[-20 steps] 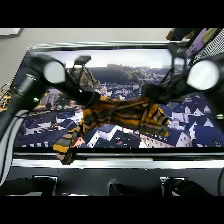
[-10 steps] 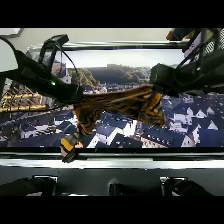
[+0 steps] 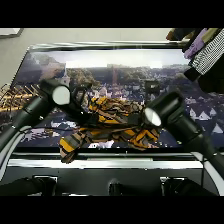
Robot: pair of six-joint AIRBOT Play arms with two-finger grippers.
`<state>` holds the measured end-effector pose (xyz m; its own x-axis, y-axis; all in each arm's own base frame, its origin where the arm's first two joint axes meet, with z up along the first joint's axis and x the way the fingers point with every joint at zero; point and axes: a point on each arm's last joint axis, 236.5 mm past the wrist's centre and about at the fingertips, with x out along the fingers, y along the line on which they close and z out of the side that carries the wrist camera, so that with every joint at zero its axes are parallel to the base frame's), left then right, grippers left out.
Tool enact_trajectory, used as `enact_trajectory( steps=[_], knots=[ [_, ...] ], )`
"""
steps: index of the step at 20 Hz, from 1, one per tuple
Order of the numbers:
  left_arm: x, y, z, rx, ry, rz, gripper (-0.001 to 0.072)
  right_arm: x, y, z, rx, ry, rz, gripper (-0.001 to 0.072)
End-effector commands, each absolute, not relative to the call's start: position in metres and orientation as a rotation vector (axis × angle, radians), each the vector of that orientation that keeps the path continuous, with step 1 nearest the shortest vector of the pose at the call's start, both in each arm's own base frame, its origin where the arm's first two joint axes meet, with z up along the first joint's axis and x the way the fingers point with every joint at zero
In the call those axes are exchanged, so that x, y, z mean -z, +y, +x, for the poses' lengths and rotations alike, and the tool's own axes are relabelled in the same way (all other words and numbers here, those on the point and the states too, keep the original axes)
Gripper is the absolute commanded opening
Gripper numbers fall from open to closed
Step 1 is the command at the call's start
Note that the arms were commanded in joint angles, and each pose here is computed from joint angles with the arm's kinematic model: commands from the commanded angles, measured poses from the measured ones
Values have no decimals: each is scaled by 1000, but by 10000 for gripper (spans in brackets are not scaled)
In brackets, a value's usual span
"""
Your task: Fold the clothes and pants, and hang the long-sleeved shirts on hangers.
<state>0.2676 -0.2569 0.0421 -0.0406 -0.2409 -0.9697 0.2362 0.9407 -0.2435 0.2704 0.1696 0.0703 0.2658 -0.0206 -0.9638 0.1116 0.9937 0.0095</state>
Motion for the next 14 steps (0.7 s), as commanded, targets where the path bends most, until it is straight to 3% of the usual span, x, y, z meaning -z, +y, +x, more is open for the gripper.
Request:
enact_trajectory(
  steps=[1,3,6,10,12,14],
  knots=[
    [-7,-273,271,400,1538,-92,68,-37,181,282,114,1240,165,20],
    [-10,-272,283,406,1501,-120,386,-37,187,284,94,1233,182,20],
    [-24,-234,306,401,1470,-147,400,-35,190,279,83,1260,184,20],
    [-55,-103,340,190,1321,-316,402,-33,191,272,67,1288,170,20],
    [-62,-27,337,79,1253,-339,402,-32,188,269,74,1300,156,20],
    [-62,34,321,34,1256,-263,402,-32,190,268,57,1308,145,20]
  ],
)
